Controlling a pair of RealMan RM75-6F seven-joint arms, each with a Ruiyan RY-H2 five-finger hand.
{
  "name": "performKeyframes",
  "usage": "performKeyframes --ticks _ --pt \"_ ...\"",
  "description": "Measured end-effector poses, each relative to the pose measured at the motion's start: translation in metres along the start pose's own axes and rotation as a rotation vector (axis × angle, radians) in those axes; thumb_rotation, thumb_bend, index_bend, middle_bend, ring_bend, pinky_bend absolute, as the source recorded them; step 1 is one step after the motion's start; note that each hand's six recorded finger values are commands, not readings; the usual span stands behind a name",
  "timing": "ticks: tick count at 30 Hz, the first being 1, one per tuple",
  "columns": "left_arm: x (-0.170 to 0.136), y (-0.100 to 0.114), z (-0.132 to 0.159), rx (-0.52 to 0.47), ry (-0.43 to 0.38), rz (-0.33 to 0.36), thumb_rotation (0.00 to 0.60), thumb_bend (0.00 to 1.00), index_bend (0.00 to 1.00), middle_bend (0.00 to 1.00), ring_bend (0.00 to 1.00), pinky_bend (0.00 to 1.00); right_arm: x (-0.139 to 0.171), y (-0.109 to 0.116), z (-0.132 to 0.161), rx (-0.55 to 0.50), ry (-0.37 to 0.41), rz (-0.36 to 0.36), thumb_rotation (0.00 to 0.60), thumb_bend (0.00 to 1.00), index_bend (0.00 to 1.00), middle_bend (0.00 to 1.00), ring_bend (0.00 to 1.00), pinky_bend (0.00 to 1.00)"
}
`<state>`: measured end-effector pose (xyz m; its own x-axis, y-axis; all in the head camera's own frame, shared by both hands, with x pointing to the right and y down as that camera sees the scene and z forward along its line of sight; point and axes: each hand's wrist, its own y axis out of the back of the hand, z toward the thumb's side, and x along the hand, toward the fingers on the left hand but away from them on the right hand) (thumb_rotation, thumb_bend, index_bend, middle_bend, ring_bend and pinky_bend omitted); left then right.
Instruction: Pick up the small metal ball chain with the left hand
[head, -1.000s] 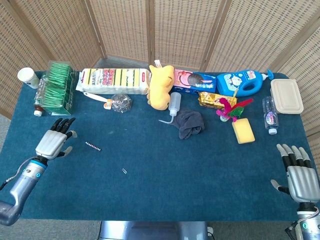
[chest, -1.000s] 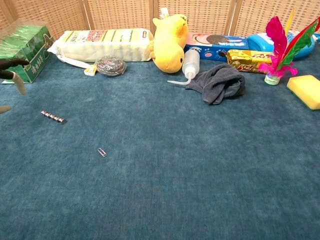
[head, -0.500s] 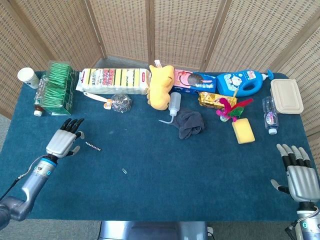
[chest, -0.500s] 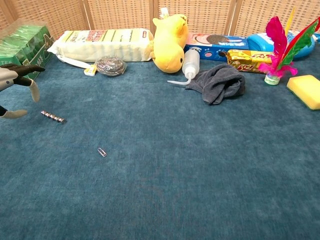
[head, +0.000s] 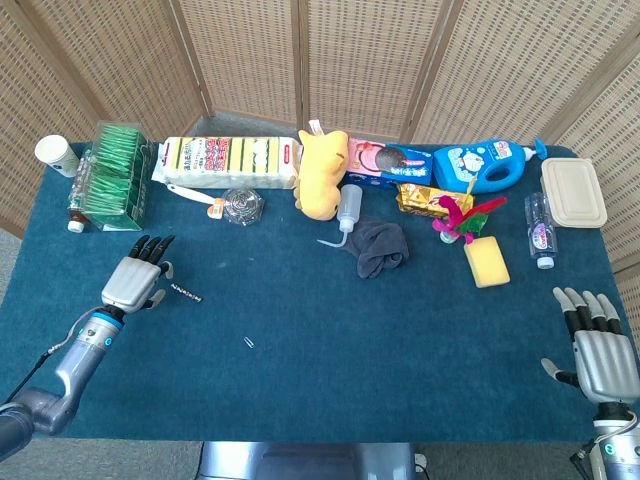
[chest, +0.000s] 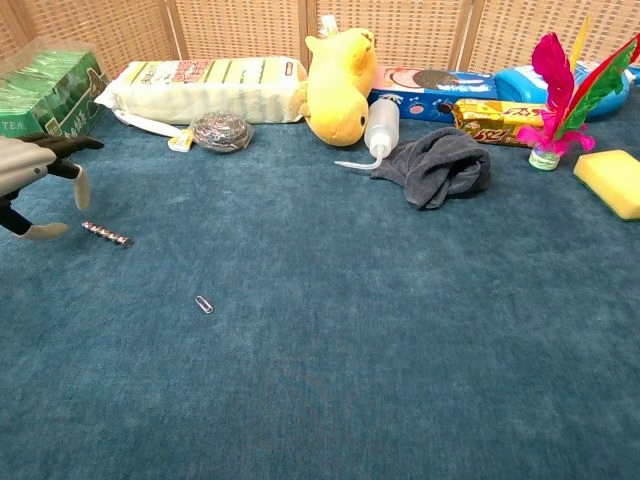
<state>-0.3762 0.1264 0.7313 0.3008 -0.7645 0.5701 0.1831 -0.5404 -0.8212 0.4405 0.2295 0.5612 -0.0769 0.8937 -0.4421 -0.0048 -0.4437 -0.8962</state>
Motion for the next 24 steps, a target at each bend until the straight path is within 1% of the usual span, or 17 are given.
performKeyframes --ticks 5,10,14,24 --pt "0.001 -0.004 0.008 -0.013 -0.005 0.001 0.600 0.59 0.43 0.00 0.00 0.00 0.000 0.000 -0.001 -0.001 -0.002 0.003 0.600 0.00 0.00 0.00 0.00 0.00" --pt "0.003 -0.004 0.014 -0.016 -0.011 0.016 0.600 0.59 0.43 0.01 0.00 0.00 0.000 0.000 -0.001 -0.002 -0.002 0.005 0.600 0.00 0.00 0.00 0.00 0.00" --pt "0.005 -0.003 0.015 -0.008 -0.008 0.019 0.600 0.59 0.43 0.01 0.00 0.00 0.000 0.001 -0.002 -0.003 -0.005 0.004 0.600 0.00 0.00 0.00 0.00 0.00" --pt "0.008 -0.008 0.014 0.014 0.000 0.000 0.600 0.59 0.43 0.01 0.00 0.00 0.000 0.001 -0.002 -0.006 -0.006 0.005 0.600 0.00 0.00 0.00 0.00 0.00"
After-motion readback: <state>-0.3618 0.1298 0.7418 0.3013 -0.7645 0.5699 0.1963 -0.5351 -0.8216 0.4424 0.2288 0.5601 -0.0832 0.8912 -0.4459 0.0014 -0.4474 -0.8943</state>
